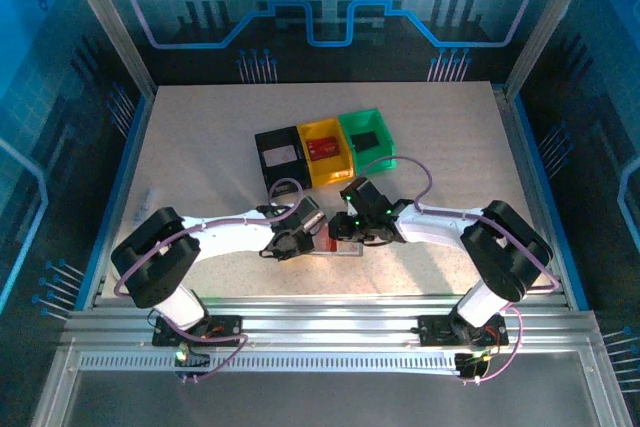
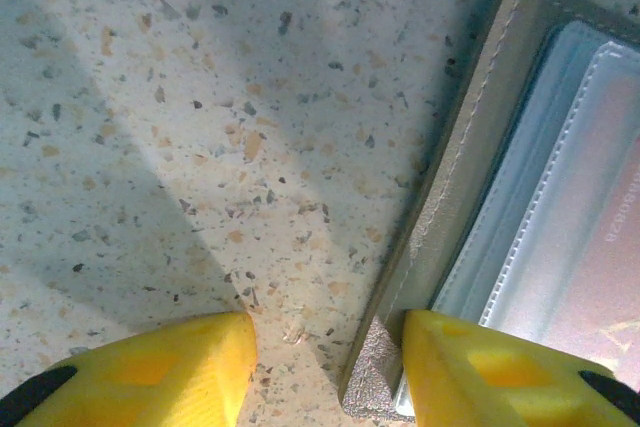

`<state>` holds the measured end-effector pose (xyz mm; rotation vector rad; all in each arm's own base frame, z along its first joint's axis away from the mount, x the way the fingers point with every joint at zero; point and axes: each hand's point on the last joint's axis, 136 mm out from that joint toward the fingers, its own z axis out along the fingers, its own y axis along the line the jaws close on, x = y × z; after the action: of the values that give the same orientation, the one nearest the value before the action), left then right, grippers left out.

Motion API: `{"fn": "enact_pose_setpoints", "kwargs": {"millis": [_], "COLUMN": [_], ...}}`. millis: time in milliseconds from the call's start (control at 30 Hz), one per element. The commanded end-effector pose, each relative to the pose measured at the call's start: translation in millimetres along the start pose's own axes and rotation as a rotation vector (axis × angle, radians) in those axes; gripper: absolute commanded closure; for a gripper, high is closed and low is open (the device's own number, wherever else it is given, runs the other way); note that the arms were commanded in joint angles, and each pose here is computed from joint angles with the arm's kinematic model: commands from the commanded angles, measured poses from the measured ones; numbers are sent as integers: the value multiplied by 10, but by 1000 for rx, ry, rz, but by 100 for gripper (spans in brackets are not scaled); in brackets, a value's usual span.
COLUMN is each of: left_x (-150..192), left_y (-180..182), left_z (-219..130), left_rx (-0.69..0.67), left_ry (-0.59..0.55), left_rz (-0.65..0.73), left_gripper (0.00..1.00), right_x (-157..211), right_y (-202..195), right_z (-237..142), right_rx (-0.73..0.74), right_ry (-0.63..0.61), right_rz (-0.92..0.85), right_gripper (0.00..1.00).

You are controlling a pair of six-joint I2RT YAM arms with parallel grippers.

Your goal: Take the credit cards out of the card holder

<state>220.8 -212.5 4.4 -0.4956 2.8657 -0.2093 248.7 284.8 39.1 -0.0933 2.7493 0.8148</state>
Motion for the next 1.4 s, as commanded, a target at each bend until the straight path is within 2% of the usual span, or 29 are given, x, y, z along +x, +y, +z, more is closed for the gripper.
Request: {"fn": "enact_pose_setpoints", "kwargs": {"millis": [0, 633, 1000, 1367], "left_x": [445, 542, 602, 643], "left_y": [-94, -97, -65, -45], "left_z": [429, 530, 622, 683], "left_rx": [54, 50, 43, 41], "left_ry": [170, 195, 212, 223], "left_rz": [16, 19, 13, 4], "left_gripper": [54, 54, 54, 54], "right_x": [22, 25, 119, 59], "right_y": [-36, -201, -169, -46], "right_z": [13, 166, 273, 213], "right_rx": [15, 54, -53, -181], "right_ry": [22, 27, 29, -18], "right_rz": [3, 25, 40, 60], "right_gripper": [76, 76, 78, 82]}}
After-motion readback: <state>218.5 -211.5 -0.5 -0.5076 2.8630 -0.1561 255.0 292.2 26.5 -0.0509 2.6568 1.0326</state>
